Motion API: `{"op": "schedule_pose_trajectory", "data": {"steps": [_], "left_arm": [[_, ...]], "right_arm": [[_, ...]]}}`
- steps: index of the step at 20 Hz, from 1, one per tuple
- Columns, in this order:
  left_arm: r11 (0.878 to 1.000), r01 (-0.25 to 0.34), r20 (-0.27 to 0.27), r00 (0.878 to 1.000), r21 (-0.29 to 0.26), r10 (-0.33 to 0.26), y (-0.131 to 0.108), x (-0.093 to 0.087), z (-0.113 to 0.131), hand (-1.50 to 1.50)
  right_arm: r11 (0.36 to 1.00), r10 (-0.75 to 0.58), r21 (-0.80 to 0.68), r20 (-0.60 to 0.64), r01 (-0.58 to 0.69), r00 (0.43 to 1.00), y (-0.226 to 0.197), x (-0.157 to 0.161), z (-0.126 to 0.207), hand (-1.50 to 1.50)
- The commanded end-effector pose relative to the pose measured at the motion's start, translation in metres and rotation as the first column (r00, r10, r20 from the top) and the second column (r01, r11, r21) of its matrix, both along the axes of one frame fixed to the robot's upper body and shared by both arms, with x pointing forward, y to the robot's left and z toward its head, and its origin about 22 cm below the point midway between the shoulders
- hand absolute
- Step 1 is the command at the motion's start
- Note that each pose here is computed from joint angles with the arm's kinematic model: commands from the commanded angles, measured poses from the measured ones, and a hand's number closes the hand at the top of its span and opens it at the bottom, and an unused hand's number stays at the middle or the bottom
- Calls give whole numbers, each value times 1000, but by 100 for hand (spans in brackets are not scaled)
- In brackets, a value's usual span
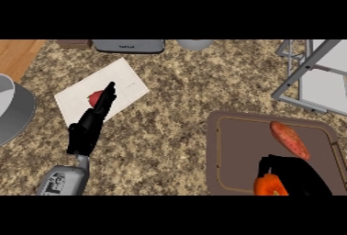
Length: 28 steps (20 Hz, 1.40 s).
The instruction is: Pick the squash from the tray and place it in the tiered shelf
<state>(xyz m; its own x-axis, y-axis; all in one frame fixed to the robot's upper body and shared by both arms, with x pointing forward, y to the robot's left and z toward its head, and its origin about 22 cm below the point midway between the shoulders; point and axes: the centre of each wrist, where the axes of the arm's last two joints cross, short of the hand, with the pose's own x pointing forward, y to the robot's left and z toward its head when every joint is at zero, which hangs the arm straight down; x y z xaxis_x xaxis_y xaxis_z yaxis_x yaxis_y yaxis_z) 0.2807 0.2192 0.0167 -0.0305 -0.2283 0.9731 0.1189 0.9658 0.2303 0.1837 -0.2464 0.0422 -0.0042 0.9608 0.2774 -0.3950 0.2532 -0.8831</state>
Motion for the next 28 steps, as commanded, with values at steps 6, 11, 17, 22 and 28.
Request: {"op": "schedule_pose_trajectory", "data": {"steps": [6,11,17,22,28], "left_arm": [[1000,-1,-8,1000,-13,1,-4,1,-2,0],[999,-43,4,999,-8,43,4,1,-3,0],[998,-67,-2,998,1,67,16,-2,0,0],[998,-68,1,998,1,68,12,-5,-5,0],[999,-43,-1,999,-8,43,15,-2,-3,0]], "right_arm": [[754,650,131,-2,-644,760,-29,-10,28,150],[628,703,352,127,-695,700,-63,-5,41,150],[529,673,436,307,-728,672,-132,18,79,150],[546,561,415,463,-728,686,-205,29,131,150],[581,404,440,575,-685,711,-270,25,187,150]]}}
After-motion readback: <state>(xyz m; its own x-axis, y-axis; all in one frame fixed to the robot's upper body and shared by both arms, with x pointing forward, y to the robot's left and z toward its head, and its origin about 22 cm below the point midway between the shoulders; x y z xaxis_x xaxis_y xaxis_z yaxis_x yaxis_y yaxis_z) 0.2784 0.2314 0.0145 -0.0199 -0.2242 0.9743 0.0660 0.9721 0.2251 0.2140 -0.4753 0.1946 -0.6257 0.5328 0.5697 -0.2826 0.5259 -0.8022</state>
